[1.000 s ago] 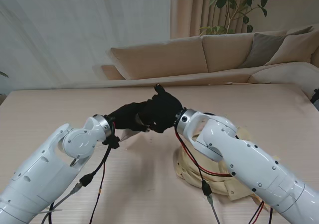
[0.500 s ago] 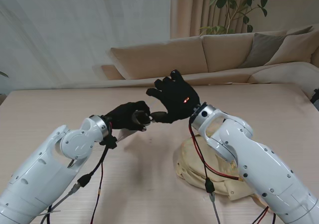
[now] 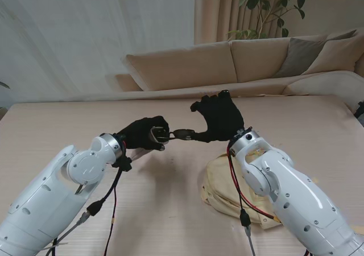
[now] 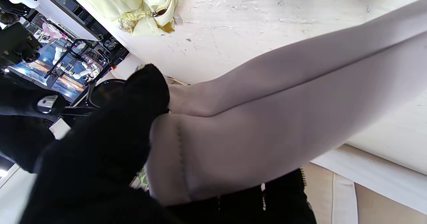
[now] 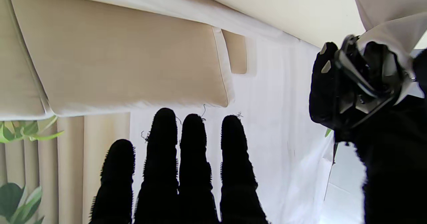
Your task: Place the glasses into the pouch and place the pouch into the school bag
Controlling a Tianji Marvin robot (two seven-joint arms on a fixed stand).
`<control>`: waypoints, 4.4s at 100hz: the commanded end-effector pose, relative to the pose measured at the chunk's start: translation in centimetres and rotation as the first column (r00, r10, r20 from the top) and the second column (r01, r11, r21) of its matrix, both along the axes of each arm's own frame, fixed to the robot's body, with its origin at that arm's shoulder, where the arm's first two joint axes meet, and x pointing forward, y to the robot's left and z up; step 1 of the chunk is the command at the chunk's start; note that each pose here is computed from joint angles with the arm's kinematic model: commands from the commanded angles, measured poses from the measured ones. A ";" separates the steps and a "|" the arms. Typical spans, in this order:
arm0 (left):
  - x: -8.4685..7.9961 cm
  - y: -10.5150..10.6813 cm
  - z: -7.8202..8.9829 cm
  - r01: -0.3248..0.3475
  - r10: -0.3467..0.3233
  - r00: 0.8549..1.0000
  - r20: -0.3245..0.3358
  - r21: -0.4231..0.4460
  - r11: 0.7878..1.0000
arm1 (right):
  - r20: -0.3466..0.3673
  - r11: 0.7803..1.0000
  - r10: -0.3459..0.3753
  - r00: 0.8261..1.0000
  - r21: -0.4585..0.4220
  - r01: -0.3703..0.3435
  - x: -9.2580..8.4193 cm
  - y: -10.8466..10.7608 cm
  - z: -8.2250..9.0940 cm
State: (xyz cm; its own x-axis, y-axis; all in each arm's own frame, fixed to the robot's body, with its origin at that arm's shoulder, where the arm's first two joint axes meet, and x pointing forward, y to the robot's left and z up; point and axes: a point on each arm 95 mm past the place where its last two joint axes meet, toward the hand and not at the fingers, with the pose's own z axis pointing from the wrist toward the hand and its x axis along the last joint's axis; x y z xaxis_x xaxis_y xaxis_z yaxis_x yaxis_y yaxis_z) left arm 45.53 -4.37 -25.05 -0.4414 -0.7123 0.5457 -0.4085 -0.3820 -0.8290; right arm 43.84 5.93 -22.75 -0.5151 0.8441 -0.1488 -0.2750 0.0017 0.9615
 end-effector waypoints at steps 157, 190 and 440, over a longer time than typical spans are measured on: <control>0.0 -0.5 0.2 0.039 -0.039 0.999 -0.006 0.002 0.999 | -0.056 0.966 0.071 0.996 0.252 -0.055 -0.9 3.9 -0.3; 0.2 -0.8 0.5 0.044 -0.044 0.999 -0.001 -0.010 0.999 | -0.026 0.975 0.169 0.985 0.152 -0.163 -0.6 5.7 1.8; -0.4 -2.1 1.7 -0.059 0.060 0.998 -0.006 -0.325 0.944 | -0.389 0.880 -0.055 0.920 0.415 0.229 -3.6 6.8 -6.9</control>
State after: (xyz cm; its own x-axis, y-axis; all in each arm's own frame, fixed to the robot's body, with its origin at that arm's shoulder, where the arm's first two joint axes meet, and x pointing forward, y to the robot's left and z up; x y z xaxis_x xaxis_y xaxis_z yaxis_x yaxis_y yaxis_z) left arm 45.45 -5.56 -23.35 -0.3960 -0.5493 0.7358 -0.3623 -0.6429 -0.6749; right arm 40.43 11.29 -30.22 -0.3109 0.8538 0.4175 0.0540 -0.4227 0.9047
